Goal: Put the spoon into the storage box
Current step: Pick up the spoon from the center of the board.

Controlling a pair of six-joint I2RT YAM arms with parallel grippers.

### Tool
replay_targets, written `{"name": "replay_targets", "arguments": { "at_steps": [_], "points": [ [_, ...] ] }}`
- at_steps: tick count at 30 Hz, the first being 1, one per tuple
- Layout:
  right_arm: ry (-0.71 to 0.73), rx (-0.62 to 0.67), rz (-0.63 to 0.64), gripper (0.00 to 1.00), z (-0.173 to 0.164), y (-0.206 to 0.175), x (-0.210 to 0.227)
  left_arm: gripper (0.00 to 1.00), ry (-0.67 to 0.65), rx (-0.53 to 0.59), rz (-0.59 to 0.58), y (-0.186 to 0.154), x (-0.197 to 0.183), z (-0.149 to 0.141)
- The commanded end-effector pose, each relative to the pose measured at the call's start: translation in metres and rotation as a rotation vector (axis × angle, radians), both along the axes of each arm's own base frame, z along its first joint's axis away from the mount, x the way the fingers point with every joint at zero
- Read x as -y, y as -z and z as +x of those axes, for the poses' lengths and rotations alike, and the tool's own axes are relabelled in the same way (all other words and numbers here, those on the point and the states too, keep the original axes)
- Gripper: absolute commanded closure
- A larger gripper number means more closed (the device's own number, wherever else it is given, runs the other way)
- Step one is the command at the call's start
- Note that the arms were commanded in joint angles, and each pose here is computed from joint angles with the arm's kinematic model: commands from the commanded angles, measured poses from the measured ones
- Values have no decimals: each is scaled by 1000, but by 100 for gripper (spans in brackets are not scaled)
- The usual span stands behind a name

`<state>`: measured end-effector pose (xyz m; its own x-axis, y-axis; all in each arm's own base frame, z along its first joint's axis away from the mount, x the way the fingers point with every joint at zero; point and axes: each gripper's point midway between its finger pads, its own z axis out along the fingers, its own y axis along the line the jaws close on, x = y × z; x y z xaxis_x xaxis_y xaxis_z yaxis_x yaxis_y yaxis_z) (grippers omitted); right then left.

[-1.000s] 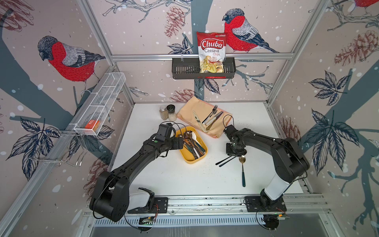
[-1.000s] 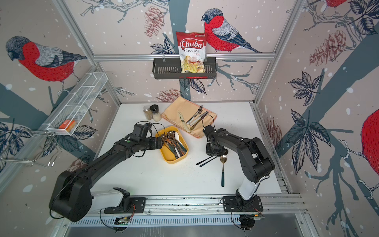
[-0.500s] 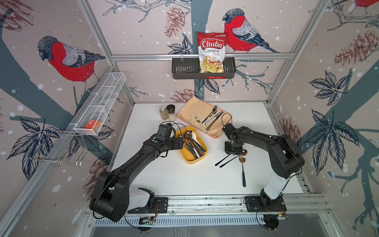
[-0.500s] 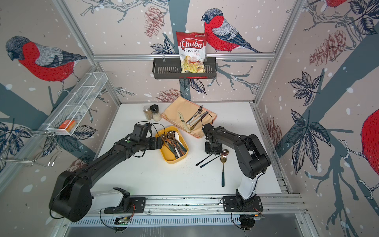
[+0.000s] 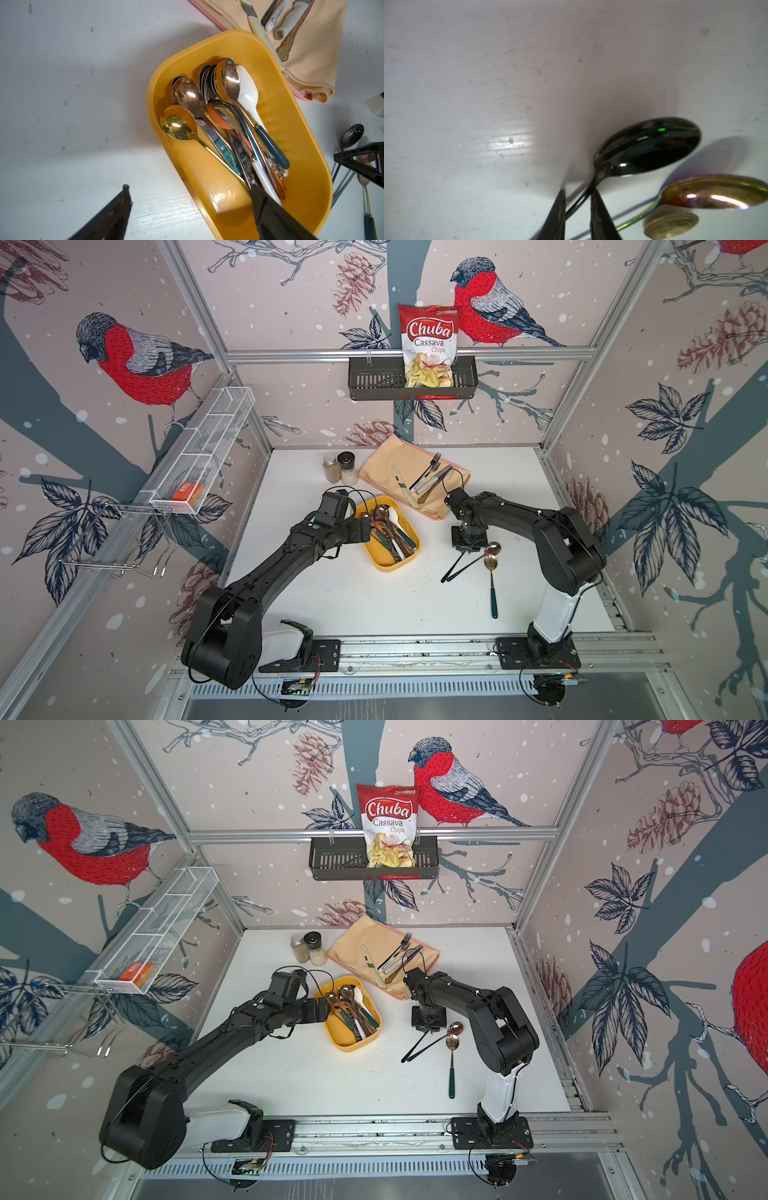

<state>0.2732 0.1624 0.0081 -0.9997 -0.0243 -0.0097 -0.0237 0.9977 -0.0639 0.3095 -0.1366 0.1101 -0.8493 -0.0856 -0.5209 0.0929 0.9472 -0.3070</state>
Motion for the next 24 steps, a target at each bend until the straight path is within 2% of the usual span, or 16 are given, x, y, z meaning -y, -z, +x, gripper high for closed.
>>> {"name": "replay_targets", "arguments": {
  "at_steps": [1, 9, 24],
  "points": [
    [-17, 26, 9, 79, 8, 12, -11, 9, 0, -11, 12, 1, -1, -2],
    [-32, 16, 38, 85, 10, 15, -30, 8, -5, -7, 18, -1, -3, -3],
    [-9, 24, 92, 95, 2, 12, -41, 9, -7, -5, 24, -2, -4, -2]
  ]
}}
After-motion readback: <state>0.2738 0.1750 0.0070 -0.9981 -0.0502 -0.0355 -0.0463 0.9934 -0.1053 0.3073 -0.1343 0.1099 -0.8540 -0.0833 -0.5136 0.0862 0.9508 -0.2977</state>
